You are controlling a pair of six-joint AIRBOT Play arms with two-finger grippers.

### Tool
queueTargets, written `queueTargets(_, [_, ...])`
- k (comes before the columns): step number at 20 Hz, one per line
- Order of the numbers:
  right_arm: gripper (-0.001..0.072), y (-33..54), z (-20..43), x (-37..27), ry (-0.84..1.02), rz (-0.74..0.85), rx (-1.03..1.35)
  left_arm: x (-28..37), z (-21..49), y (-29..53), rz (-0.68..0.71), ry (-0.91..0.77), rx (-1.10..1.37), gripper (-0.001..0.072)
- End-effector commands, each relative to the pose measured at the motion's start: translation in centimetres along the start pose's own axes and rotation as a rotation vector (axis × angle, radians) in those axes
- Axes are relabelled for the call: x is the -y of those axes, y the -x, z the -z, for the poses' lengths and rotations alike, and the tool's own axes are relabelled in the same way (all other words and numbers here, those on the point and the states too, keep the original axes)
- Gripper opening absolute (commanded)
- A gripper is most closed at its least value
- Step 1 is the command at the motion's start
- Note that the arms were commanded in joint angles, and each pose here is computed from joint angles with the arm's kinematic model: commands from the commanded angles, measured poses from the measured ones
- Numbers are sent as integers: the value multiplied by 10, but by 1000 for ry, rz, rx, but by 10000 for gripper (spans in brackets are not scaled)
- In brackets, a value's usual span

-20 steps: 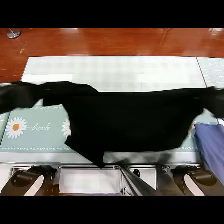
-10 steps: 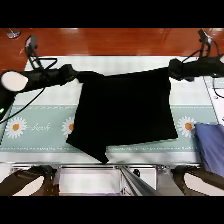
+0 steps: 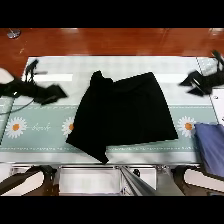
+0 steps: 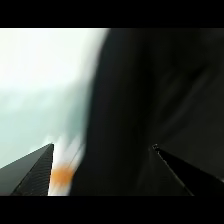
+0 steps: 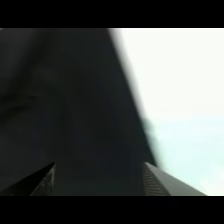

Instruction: Fold the shirts.

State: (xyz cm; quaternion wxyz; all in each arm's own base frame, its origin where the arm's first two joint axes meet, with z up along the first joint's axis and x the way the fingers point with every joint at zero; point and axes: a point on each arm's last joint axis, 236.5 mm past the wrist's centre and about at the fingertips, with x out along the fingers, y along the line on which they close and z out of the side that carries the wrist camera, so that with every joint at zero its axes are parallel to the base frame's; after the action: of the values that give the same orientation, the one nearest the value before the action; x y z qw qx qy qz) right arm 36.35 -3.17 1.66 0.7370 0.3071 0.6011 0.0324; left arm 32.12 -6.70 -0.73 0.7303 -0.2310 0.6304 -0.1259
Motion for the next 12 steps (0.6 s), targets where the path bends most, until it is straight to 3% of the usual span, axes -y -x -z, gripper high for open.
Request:
queueTargets(1, [626,-13,63,30,-130,-102,18,-46,92,-10,41,181,-192,701])
queueTargets(4, [626,-37,120,25,-154,-149,37,-43,137,-35,135,263,-236,702])
queueTargets(11, [626,-45,145,36,-154,-103,21,-11,160,-85,222,222,-211,696])
queueTargets(12, [626,-46,151,45,-163,-61,-1,-3,157,-88,237,192,-193,539])
